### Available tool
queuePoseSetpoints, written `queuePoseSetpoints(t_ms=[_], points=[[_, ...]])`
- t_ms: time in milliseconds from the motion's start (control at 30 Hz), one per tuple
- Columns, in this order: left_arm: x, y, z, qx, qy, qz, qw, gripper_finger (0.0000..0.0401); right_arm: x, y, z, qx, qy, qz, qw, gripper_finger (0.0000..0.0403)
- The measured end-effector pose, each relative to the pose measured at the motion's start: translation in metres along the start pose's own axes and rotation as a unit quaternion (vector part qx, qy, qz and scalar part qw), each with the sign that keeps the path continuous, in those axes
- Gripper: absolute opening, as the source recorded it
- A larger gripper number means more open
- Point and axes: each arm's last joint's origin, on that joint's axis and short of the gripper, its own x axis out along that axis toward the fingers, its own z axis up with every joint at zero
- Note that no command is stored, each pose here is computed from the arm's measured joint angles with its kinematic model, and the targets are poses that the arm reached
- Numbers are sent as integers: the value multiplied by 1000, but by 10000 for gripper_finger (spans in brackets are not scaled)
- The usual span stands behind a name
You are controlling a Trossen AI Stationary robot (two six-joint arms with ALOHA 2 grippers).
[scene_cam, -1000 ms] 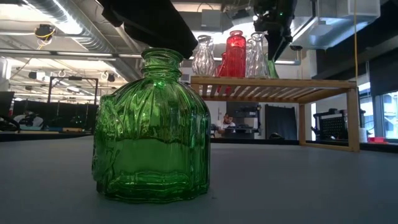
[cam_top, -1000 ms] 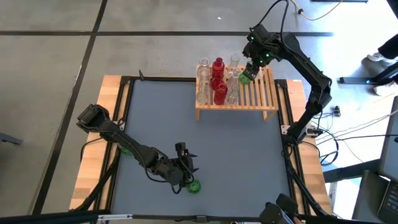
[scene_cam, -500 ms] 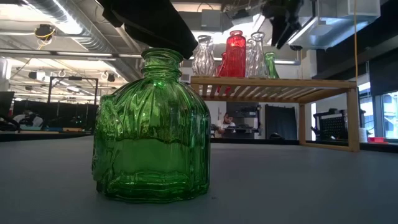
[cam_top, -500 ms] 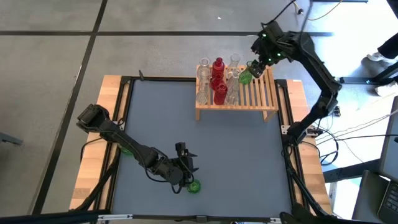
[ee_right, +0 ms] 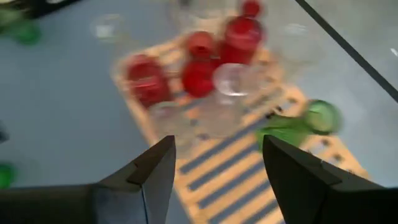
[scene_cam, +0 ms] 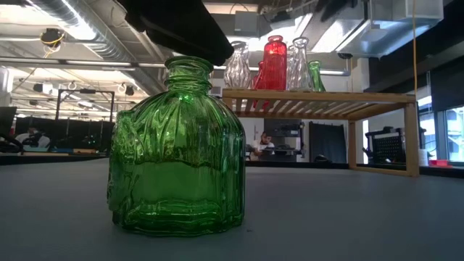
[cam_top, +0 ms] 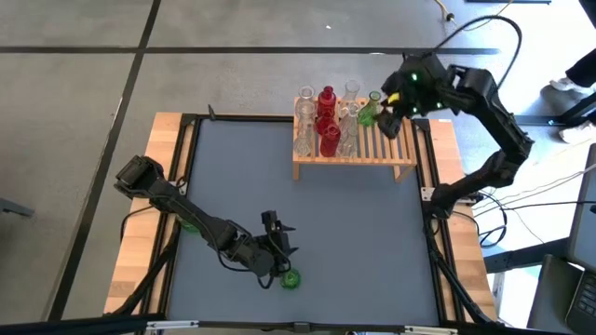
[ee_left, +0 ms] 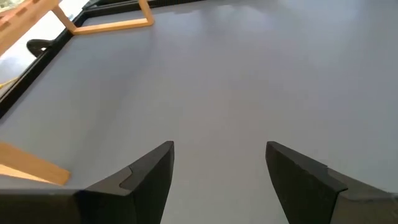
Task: Sort vases onto shelf
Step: Put the bottom green vase onto the shelf aligned with the other green transparent vase
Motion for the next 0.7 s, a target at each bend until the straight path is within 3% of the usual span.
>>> queuePoseSetpoints(t_ms=[300, 700], points=[[-18, -19, -7, -3, -11, -16, 1000, 248, -9, 86, -17, -73, -5, 58, 996, 225], [-55, -51, -21, -38, -29, -57, 997, 248, 6, 206, -86, -168, -20, 148, 974, 225]])
